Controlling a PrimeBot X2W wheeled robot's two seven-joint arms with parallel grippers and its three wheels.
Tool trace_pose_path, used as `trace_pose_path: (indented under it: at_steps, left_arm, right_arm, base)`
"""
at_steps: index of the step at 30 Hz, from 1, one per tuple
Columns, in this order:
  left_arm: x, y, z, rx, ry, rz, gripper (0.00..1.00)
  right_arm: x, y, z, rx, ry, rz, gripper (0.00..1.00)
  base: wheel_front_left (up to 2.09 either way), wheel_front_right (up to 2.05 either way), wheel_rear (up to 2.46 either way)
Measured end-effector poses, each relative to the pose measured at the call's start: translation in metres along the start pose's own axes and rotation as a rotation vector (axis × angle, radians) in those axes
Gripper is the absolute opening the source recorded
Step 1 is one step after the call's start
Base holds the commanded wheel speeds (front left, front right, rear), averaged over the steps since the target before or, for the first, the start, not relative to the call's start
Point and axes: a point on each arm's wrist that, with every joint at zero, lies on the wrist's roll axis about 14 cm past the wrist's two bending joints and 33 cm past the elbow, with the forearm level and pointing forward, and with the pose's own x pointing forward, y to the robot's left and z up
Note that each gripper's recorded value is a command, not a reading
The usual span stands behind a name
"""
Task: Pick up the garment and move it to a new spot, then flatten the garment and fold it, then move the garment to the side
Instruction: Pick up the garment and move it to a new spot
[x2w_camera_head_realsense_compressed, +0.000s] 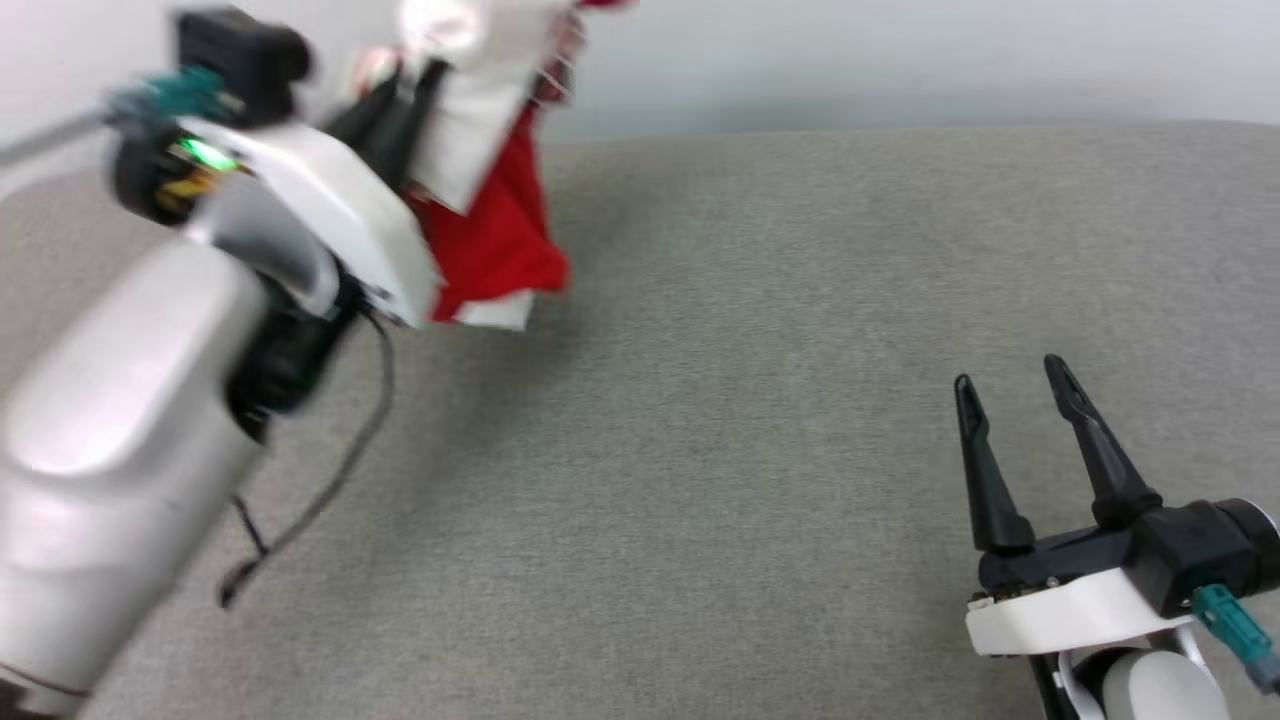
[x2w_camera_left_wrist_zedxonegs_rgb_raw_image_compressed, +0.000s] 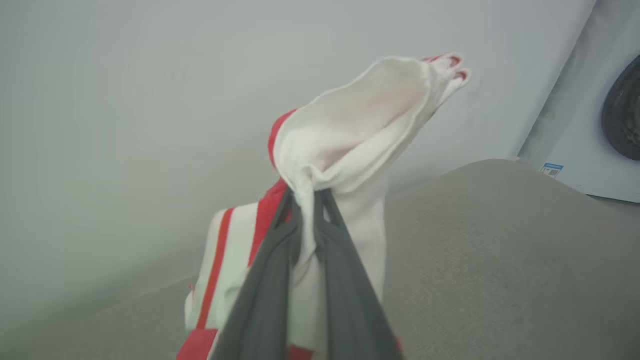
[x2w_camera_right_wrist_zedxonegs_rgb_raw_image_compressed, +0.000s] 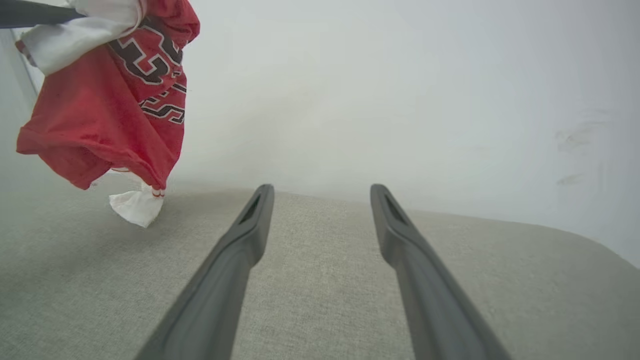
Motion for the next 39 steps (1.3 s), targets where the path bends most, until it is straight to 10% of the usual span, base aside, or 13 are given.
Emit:
trace_pose_path:
  at_steps: [13,14,15,21,27,39]
  left_arm:
    - [-0.024,-0.221,-0.136,-0.152,0.241,-0.417,0.00]
    - [-0.029,-0.233,-0.144,-0.166,0.264,-0.440,0.39]
    - [-0.036,-0.245,-0.150,-0.169,0.278,-0.466,1.00]
    - [-0.055,-0.283,-0.159,-0.196,0.283,-0.545,1.00]
    - [-0.040,-0.253,-0.125,-0.178,0.111,-0.454,1.00]
    - [-0.060,-0.068,-0.027,0.011,-0.228,0.053,1.00]
  right_arm:
    - [-0.030,-0.048,0.020,-0.023,-0.034,-0.156,1.00]
    - [-0.031,-0.049,0.021,-0.025,-0.035,-0.159,1.00]
    - [-0.032,-0.050,0.022,-0.026,-0.037,-0.163,1.00]
    - [-0.033,-0.050,0.026,-0.030,-0.048,-0.165,1.00]
    - [-0.031,-0.038,0.028,-0.025,-0.056,-0.127,1.00]
    - [-0.032,-0.011,0.033,-0.013,-0.070,-0.050,1.00]
  base:
    - [0.00,0.00,0.00]
    - [0.00,0.00,0.00]
    - [0.00,0.00,0.00]
    - [0.00,0.00,0.00]
    - [0.00,0.00,0.00]
    - [0.00,0.00,0.00]
